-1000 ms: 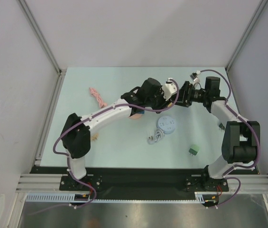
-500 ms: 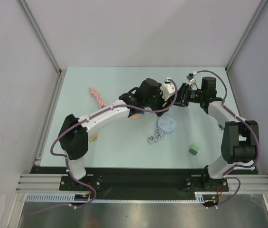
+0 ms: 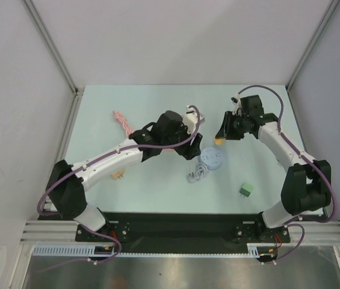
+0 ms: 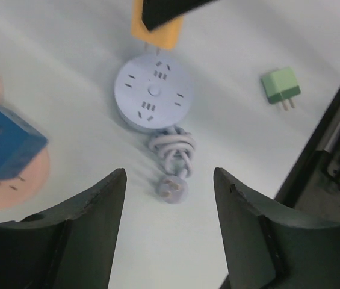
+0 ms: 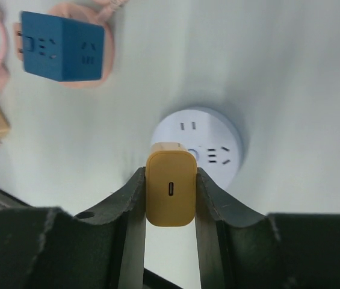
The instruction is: Insert the plug
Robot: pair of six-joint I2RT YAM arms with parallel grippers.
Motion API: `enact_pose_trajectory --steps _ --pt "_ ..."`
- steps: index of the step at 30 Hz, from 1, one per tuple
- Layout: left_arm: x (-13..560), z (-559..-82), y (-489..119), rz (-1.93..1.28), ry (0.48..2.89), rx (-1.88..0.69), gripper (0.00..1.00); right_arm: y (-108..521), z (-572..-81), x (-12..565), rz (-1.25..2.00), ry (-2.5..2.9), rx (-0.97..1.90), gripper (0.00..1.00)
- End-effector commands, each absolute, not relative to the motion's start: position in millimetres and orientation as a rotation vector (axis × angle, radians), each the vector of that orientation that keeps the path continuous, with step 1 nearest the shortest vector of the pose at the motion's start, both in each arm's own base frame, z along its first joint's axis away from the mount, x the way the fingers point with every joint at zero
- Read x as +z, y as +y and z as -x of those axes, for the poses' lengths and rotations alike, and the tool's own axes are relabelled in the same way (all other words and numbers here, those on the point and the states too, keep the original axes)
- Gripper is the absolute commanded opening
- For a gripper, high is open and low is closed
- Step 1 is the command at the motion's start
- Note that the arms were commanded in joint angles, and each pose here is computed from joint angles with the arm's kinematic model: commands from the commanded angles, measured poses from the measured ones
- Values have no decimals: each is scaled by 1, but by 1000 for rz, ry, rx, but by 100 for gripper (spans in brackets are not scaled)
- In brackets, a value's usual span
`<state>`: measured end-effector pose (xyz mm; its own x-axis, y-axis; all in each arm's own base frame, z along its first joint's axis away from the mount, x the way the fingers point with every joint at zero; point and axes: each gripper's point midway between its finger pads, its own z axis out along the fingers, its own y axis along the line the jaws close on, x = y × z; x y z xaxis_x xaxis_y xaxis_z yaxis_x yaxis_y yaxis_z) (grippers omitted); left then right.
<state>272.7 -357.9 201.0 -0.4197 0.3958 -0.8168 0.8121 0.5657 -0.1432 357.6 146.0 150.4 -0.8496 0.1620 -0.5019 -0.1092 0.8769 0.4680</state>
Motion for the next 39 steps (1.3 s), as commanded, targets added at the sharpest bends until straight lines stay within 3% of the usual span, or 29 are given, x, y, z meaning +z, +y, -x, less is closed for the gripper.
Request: enact_pose_trajectory --steps 1,10,17,25,39 --pt "197 -244 -367 -861 2098 -950 65 118 -353 143 132 2571 431 0" --pt "187 -236 -360 -816 2129 -986 70 140 -349 118 346 2579 519 0" --pt "144 -230 -380 -745 2226 -1124 63 142 -347 101 402 2607 519 0" --pt "85 -246 -377 -670 2368 -1004 60 138 -346 82 431 2629 484 0" --pt "58 -260 -362 -604 2422 -898 60 140 -348 78 388 2601 461 0"
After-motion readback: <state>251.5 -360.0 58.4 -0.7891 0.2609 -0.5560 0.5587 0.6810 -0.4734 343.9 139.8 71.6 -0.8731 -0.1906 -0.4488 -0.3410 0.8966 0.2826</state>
